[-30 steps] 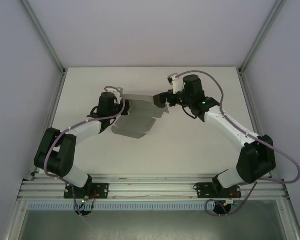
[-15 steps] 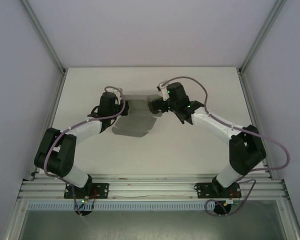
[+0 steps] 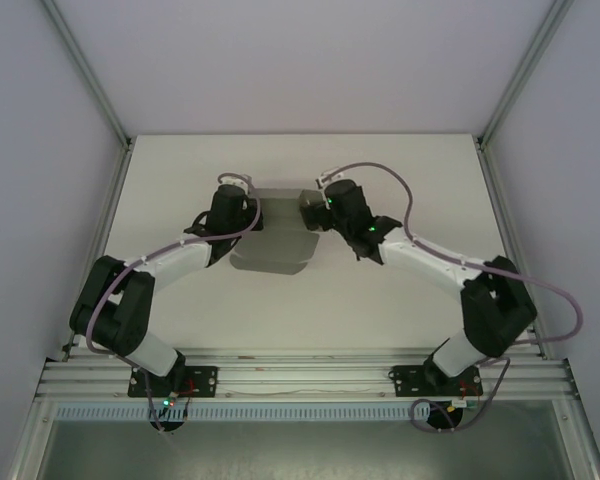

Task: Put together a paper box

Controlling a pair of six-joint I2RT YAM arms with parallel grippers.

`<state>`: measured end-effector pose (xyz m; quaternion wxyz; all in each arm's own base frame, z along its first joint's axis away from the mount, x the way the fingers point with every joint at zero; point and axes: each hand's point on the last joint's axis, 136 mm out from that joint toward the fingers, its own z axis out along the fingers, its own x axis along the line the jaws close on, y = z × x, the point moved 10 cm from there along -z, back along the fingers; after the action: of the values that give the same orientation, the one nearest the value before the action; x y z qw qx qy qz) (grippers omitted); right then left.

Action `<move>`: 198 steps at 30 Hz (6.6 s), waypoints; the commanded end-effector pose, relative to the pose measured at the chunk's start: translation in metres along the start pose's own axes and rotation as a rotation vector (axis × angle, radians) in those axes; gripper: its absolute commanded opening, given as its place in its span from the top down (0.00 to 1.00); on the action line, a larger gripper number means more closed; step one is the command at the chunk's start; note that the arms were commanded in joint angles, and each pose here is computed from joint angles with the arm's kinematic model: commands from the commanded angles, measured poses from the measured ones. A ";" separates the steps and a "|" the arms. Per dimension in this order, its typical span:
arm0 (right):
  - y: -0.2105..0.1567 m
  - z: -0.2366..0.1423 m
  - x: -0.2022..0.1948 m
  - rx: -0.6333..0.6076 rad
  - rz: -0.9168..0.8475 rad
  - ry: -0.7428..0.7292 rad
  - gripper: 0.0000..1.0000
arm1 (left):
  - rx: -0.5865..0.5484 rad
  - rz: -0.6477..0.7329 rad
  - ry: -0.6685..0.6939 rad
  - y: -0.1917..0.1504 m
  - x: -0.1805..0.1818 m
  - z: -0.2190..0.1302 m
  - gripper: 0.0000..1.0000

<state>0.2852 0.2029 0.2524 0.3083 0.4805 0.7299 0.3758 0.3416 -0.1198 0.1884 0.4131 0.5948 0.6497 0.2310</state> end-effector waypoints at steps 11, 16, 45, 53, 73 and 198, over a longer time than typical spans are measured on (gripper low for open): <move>-0.037 -0.018 -0.048 0.170 0.055 -0.121 0.00 | -0.024 0.048 -0.054 0.025 -0.013 -0.020 1.00; -0.036 -0.016 -0.055 0.181 0.022 -0.086 0.00 | -0.001 0.066 -0.086 0.022 -0.014 -0.022 1.00; -0.029 -0.011 -0.035 -0.049 0.142 0.182 0.00 | 0.076 0.045 -0.106 0.022 -0.019 -0.013 1.00; -0.032 -0.058 -0.026 -0.082 0.125 0.433 0.00 | 0.103 0.054 -0.093 0.023 -0.014 -0.006 1.00; -0.014 -0.032 -0.043 0.141 0.058 0.742 0.85 | 0.084 0.172 -0.437 0.023 -0.020 -0.008 1.00; 0.023 0.045 0.018 0.056 0.055 0.265 0.55 | 0.050 0.018 -0.071 0.031 -0.018 -0.021 1.00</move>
<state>0.3148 0.2348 0.2455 0.0883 0.4127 0.7863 0.4513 0.3461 -0.1217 0.2045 0.3928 0.6283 0.6447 0.1877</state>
